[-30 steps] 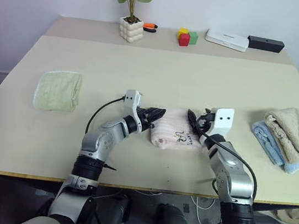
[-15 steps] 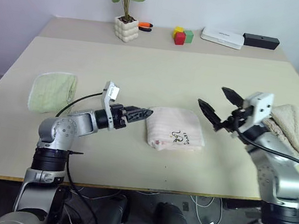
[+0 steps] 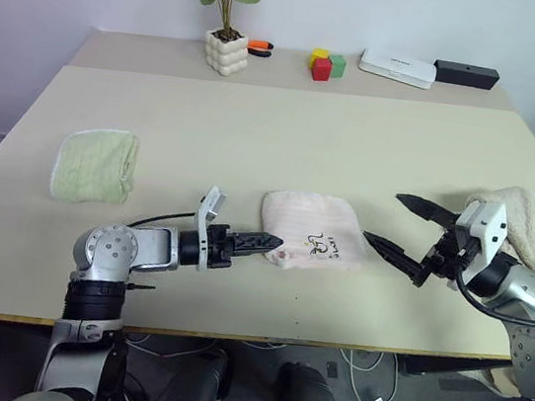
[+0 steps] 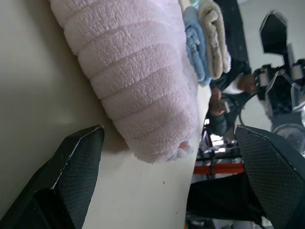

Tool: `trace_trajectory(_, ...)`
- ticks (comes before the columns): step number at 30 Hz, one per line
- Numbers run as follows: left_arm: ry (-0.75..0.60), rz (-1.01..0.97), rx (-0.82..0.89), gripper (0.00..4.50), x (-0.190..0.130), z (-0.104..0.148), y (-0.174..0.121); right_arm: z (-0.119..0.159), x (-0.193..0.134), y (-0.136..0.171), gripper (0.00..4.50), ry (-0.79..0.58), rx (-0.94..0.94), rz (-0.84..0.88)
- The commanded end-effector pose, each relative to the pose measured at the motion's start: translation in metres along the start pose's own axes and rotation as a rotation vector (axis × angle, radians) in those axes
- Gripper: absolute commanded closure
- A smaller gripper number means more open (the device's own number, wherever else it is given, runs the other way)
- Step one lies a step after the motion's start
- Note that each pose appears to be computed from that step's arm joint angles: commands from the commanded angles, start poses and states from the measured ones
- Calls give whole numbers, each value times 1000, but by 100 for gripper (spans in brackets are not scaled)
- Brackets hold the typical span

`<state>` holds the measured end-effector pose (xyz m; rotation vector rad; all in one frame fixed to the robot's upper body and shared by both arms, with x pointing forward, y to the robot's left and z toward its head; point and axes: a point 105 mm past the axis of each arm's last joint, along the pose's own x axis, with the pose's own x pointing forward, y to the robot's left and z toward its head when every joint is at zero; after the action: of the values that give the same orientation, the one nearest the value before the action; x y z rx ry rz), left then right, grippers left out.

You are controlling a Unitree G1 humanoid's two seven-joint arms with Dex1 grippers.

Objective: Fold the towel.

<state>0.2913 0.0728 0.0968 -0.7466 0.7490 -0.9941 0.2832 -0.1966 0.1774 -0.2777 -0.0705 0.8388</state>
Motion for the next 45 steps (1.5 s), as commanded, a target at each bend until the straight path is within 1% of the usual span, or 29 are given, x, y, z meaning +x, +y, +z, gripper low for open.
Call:
trace_trajectory(1, 2, 36, -56, 3, -10, 0, 7, 16, -1, -1, 0, -49, -62, -19)
trace_trajectory(3, -16, 36, -82, 3, -2, 2, 9, 15, -1, -2, 0, -52, -64, -32)
trace_trajectory(6, -4, 36, -79, 3, 16, 3, 5, 16, 2, -2, 0, -59, -65, -34)
trace_trajectory(8, 25, 47, -99, 3, 25, 2, 5, 17, 3, -3, 0, -62, -72, -34)
trace_trajectory(11, 106, 71, -156, 3, 39, -5, 8, 19, 5, -6, 0, -66, -82, -43)
trace_trajectory(16, 101, 49, -185, 3, 59, -6, 4, 22, 4, -7, 0, -68, -96, -54)
trace_trajectory(19, 123, 42, -211, 84, 67, -8, 2, 22, 3, -9, 0, -67, -100, -71)
trace_trajectory(21, 115, 54, -235, 179, 73, -6, 4, 23, 3, -9, 0, -66, -102, -72)
trace_trajectory(23, 113, 62, -241, 290, 77, -6, 5, 23, 3, -9, 0, -66, -102, -73)
trace_trajectory(26, 104, 50, -227, 431, 78, -4, 3, 22, 2, -10, 0, -60, -108, -81)
trace_trajectory(27, 96, 42, -222, 446, 79, -2, 1, 21, 1, -10, 0, -59, -108, -84)
trace_trajectory(29, 80, 37, -222, 446, 78, 1, 1, 20, 0, -9, 0, -52, -112, -85)
trace_trajectory(32, -17, -15, -172, 446, 76, 17, -8, 14, -4, -8, 0, -32, -103, -70)
trace_trajectory(33, -53, -28, -132, 446, 74, 24, -11, 12, -7, -7, 0, -25, -96, -58)
trace_trajectory(35, -210, -42, -6, 446, 63, 48, -17, 13, -12, -4, 0, -35, -73, -34)
trace_trajectory(36, -265, -39, 49, 446, 57, 57, -19, 15, -14, -4, 0, -49, -67, -31)
trace_trajectory(37, -367, -71, 108, 446, 49, 70, -25, 19, -15, -4, 0, -73, -54, -24)
trace_trajectory(38, -430, -94, 146, 446, 43, 77, -30, 22, -15, -4, 0, -89, -46, -19)
trace_trajectory(40, -509, -79, 202, 446, 32, 88, -31, 24, -11, -2, 0, -100, -46, -5)
trace_trajectory(41, -527, -57, 221, 446, 28, 91, -30, 24, -9, -1, 0, -102, -45, 1)
trace_trajectory(44, -676, -43, 282, 446, -1, 117, -39, 25, 0, 3, 0, -121, -35, 25)
trace_trajectory(45, -707, -35, 303, 446, -9, 123, -41, 25, 2, 4, 0, -127, -31, 30)
